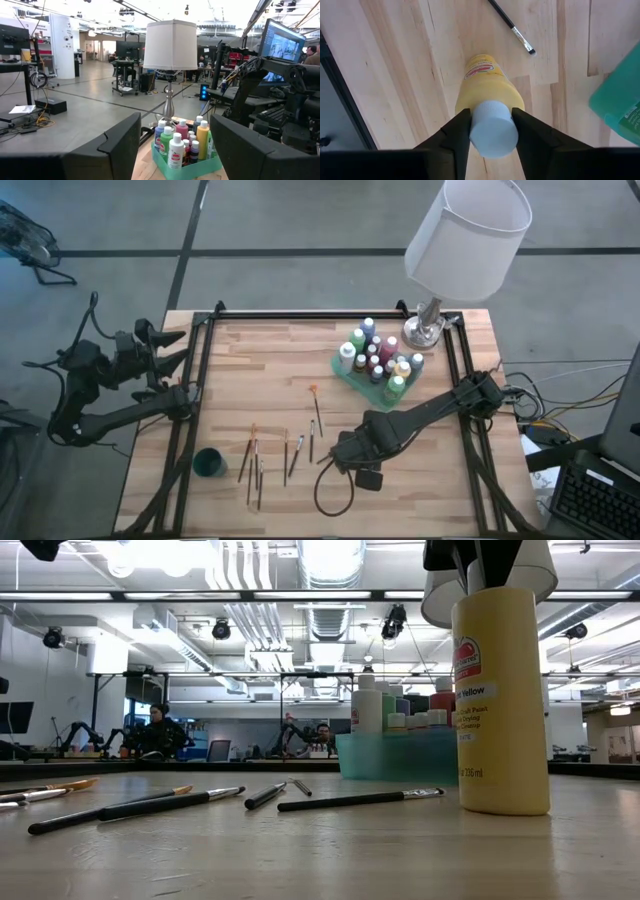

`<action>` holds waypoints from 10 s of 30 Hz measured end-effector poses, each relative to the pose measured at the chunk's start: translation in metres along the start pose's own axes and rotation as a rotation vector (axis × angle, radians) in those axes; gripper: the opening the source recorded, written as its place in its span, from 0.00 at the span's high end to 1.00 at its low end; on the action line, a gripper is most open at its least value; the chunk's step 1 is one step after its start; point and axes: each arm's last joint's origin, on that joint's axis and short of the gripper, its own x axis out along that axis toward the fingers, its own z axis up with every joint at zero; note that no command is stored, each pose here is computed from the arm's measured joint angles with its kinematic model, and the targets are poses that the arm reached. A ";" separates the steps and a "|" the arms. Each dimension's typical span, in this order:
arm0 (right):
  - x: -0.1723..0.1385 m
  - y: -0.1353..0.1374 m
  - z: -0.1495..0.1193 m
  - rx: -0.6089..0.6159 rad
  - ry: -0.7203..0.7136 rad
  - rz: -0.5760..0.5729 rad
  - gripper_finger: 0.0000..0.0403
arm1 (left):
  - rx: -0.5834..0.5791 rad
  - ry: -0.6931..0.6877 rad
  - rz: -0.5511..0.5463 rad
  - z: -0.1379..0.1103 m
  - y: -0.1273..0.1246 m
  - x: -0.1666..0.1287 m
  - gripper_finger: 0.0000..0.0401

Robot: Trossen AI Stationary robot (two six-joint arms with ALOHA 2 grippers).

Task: Pick & Place Paint Supplies
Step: Put the big yellow paint bottle into the green transparent bin, then put the silver paint brush into the green cup

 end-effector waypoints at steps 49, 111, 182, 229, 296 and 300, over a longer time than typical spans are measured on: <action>-0.106 -0.207 0.035 0.113 -0.231 -0.112 0.71 | 0.000 0.000 0.000 0.000 0.000 0.000 0.39; -0.014 -0.215 0.044 0.171 -0.060 -0.101 0.68 | 0.000 0.000 0.000 0.000 0.000 0.000 0.39; -0.037 -0.225 0.031 0.209 -0.125 -0.179 0.52 | 0.000 0.000 0.000 0.000 0.000 0.000 0.39; -0.087 -0.117 -0.029 -0.347 -0.377 -0.021 0.75 | 0.000 0.000 0.000 0.000 0.000 0.000 0.39; 0.123 -0.086 0.010 -0.547 -0.096 0.096 0.98 | 0.000 0.000 0.000 0.000 0.000 0.000 0.39; 0.105 -0.088 0.007 -0.542 -0.135 0.097 0.98 | 0.000 0.000 0.000 0.000 0.000 0.000 0.39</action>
